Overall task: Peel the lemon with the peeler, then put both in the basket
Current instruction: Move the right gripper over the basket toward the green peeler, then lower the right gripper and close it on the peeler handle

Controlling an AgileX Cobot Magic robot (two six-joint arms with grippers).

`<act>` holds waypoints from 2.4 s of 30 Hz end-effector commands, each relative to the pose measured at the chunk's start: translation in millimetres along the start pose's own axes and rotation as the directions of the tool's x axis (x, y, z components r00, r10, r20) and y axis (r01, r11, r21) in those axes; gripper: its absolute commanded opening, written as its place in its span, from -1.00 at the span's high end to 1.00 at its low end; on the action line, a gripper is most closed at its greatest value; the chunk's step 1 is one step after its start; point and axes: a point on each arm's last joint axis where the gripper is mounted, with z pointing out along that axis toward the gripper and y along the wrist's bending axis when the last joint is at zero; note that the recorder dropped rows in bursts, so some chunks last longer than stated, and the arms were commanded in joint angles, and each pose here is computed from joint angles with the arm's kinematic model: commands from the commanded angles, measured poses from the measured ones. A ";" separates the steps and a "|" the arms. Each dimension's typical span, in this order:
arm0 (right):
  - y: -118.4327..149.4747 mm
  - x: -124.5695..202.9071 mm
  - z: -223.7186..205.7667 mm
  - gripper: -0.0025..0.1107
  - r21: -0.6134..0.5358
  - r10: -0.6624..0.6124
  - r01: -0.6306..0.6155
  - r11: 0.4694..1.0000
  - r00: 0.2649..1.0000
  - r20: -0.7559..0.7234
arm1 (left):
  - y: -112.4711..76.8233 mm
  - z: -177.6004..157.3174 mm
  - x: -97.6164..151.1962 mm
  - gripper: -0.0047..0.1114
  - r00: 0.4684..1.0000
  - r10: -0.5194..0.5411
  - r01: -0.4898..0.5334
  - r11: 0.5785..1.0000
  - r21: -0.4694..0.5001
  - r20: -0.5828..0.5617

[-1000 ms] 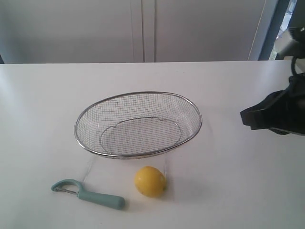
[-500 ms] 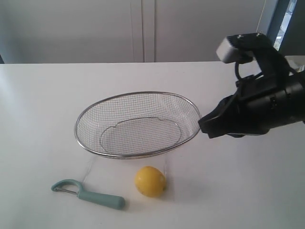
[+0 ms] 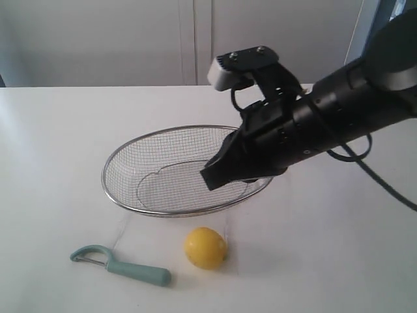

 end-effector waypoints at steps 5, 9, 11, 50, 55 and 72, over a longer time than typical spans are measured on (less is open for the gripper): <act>21.7 -17.1 42.0 0.96 -0.076 -0.080 0.076 0.994 0.995 -0.053 | -0.2 0.0 0.6 0.92 1.000 0.000 0.000 1.000 0.005 0.002; 30.5 -22.9 58.4 0.96 -0.102 -0.113 0.105 0.989 0.991 -0.072 | -0.2 0.0 0.6 0.92 1.000 0.000 0.000 1.000 0.005 0.002; 34.6 -27.1 65.5 0.96 -0.117 -0.124 0.114 0.987 0.989 -0.081 | -0.2 0.0 0.6 0.92 1.000 0.000 0.000 1.000 0.005 0.002; 86.8 -19.8 167.2 0.93 -0.092 -0.493 0.536 0.839 0.677 -0.547 | -0.2 0.0 0.6 0.92 1.000 0.001 -0.001 1.000 0.004 0.002; 87.9 -21.8 169.8 0.67 -0.085 -0.494 0.533 0.842 0.698 -0.519 | -0.2 0.0 0.6 0.92 1.000 0.001 -0.001 1.000 0.004 0.002; 86.1 -16.1 182.2 0.01 -0.128 -0.546 0.570 0.811 0.661 -0.515 | -0.2 0.0 0.6 0.92 1.000 0.001 -0.001 1.000 0.004 0.002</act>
